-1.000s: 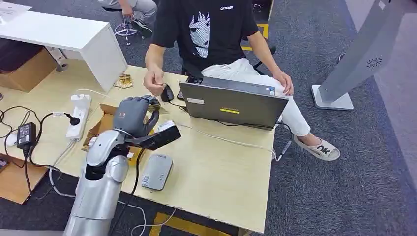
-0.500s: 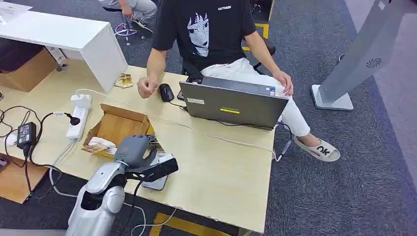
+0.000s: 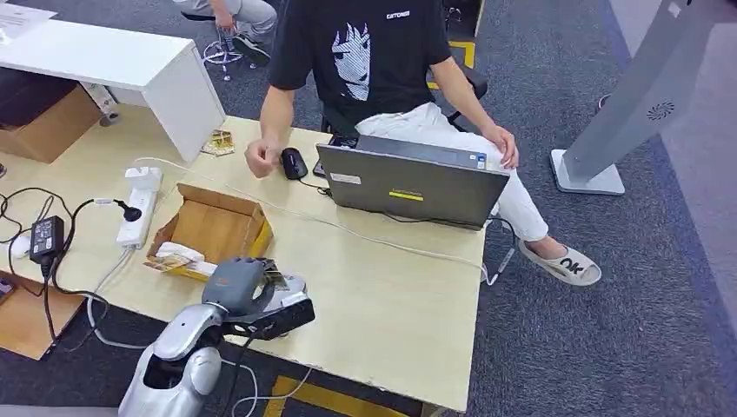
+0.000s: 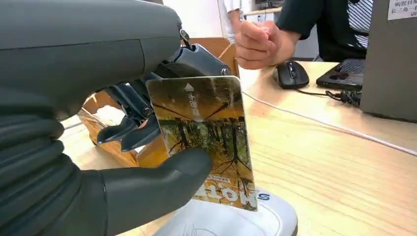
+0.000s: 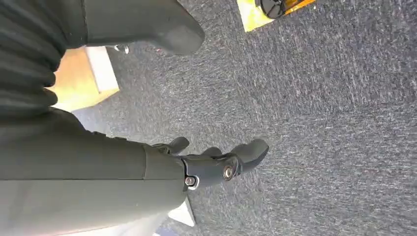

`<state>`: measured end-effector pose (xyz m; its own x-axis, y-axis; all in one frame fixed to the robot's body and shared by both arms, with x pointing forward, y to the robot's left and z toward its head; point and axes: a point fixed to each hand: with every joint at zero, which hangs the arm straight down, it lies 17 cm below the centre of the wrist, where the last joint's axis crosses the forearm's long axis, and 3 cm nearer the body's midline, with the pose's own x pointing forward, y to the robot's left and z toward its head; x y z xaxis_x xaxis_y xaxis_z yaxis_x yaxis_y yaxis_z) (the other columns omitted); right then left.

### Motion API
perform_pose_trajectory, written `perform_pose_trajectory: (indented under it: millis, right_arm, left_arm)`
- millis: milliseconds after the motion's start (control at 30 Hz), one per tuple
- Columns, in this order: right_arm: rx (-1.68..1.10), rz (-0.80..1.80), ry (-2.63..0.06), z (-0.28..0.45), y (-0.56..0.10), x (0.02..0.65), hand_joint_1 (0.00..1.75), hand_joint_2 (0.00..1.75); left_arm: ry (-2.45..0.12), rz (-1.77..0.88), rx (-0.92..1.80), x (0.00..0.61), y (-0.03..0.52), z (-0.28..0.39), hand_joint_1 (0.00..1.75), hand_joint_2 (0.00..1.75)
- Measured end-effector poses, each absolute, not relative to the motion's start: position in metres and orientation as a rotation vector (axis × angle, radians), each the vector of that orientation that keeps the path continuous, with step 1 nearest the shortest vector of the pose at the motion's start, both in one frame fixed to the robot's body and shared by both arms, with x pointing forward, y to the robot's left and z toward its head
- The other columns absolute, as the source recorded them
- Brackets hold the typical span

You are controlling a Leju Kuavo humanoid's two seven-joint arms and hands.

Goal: Pass the card to the sensor for recognition and then transmit it.

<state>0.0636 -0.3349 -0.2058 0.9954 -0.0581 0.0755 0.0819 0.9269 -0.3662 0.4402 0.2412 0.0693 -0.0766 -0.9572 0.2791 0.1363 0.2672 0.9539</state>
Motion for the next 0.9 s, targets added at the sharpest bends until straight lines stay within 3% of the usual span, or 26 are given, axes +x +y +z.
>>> perform_pose_trajectory:
  millis: [900]
  right_arm:
    - [-0.372,-0.072,-0.057,-0.204,-0.335,0.06,0.0,1.75]
  left_arm:
    - [-1.197,-1.149,0.882,0.427,0.261,0.027,1.75,1.75]
